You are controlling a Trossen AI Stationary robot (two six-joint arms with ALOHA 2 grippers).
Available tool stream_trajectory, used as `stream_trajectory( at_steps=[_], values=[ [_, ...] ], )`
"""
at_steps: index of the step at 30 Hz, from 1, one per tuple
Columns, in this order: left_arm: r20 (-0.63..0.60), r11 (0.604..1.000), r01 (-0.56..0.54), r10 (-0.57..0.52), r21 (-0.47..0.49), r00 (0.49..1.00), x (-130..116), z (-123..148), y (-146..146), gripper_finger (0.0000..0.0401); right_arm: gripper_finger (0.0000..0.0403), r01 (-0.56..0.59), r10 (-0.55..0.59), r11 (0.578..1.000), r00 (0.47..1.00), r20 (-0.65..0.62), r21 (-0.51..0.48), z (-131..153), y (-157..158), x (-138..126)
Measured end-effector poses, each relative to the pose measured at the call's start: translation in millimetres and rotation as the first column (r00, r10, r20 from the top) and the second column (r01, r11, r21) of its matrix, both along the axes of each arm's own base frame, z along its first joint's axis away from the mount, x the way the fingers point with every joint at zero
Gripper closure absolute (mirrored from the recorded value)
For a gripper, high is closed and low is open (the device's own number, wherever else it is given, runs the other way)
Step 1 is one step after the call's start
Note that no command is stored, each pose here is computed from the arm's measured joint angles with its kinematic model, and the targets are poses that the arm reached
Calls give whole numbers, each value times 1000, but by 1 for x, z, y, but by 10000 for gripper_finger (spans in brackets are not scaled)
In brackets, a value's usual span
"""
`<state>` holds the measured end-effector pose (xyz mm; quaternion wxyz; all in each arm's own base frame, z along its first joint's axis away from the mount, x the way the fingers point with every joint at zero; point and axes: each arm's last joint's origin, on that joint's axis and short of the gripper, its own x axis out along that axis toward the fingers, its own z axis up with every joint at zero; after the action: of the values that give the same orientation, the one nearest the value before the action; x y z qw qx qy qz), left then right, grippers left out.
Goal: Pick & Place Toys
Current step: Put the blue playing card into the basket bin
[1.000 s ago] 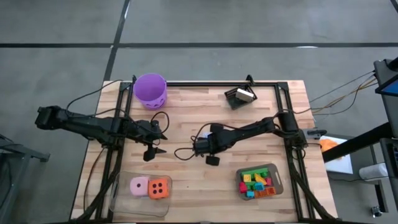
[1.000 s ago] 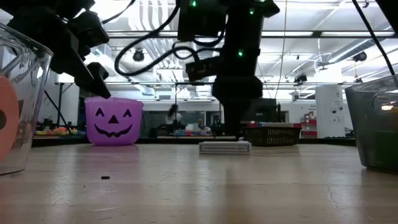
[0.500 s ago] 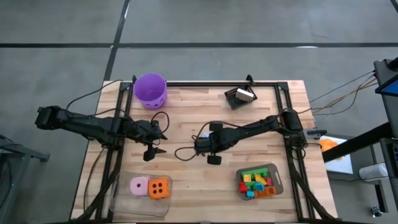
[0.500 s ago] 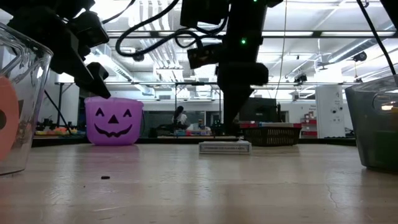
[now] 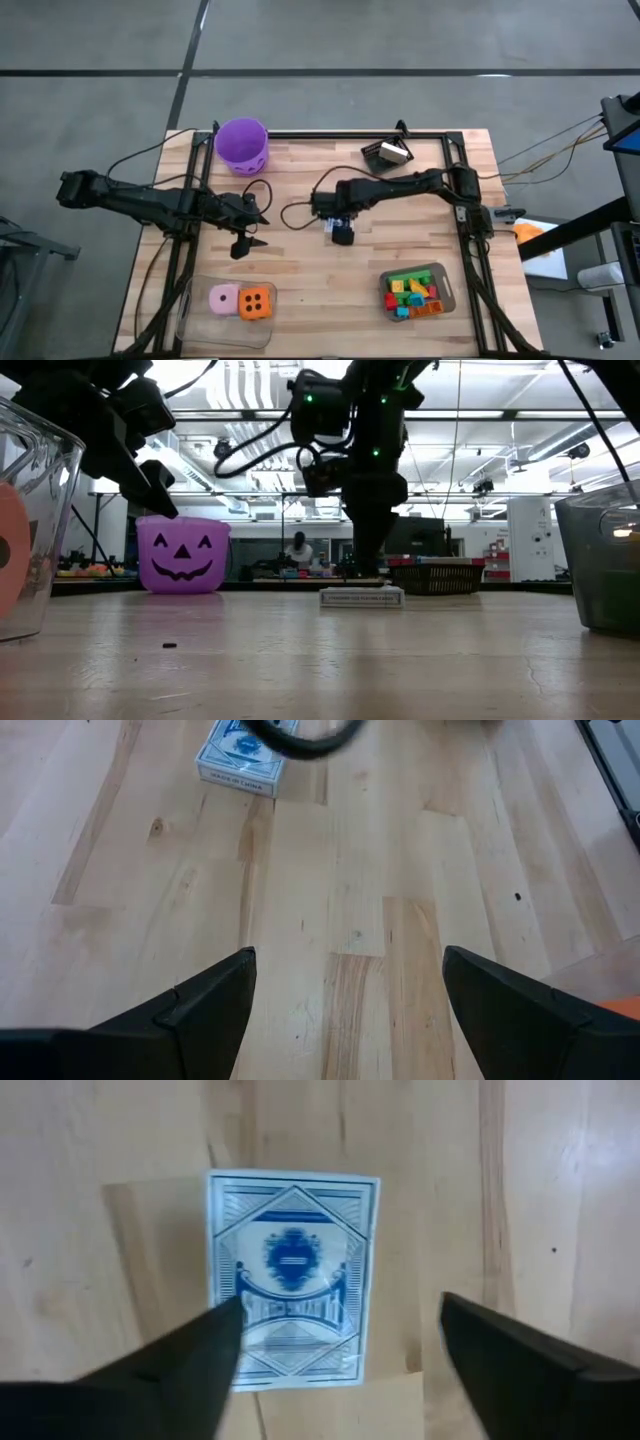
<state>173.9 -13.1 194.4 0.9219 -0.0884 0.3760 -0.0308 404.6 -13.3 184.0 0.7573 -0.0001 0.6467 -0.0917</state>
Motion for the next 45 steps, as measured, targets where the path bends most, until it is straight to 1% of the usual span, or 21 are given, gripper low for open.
stream_trajectory(
  at_steps=[2,4,6,9,13,16,19,21,23,25,28,38,39,40,45],
  values=[
    [0,1000,1,-1,0,1000,0,0,0,78,26,14,-14,1000,1000,-7,21,-2,-8,-1],
    [0,1000,1,-1,0,1000,0,0,0,78,12,25,-24,997,1000,-20,79,-8,-15,-2],
    [0,1000,0,0,0,1000,0,0,0,78,25,34,-28,988,999,-39,148,-16,-21,-1],
    [0,1000,0,0,0,1000,0,0,0,78,46,15,-4,976,999,-50,217,-27,-22,2],
    [0,1000,1,-1,0,1000,0,0,0,78,48,-9,23,967,998,-54,253,-40,-20,7],
    [0,1000,0,0,0,1000,0,0,0,78,35,-9,29,962,997,-67,274,-52,-20,9],
    [0,1000,0,0,0,1000,0,0,0,78,25,-25,40,947,998,-41,322,-62,-18,15],
    [0,1000,0,0,0,1000,0,0,0,78,25,-28,45,947,998,-44,320,-67,-17,16],
    [0,1000,0,0,0,1000,0,0,0,78,35,-39,55,952,998,-44,303,-67,-15,16],
    [0,1000,1,-1,0,1000,0,0,0,78,57,-42,56,959,998,-42,279,-66,-14,16],
    [0,1000,1,-1,0,1000,0,0,0,78,112,-34,47,960,998,-38,277,-62,-14,16],
    [0,1000,0,0,0,1000,0,0,0,78,354,-24,31,970,999,-24,242,-52,-14,15],
    [0,1000,0,0,0,1000,0,0,0,78,370,-26,33,971,999,-24,238,-51,-13,14],
    [0,1000,0,0,0,1000,0,0,0,78,375,-28,34,971,999,-21,236,-49,-12,14],
    [0,1000,0,0,0,1000,0,0,0,78,385,-30,34,975,999,-12,220,-36,-1,11]
  ],
)
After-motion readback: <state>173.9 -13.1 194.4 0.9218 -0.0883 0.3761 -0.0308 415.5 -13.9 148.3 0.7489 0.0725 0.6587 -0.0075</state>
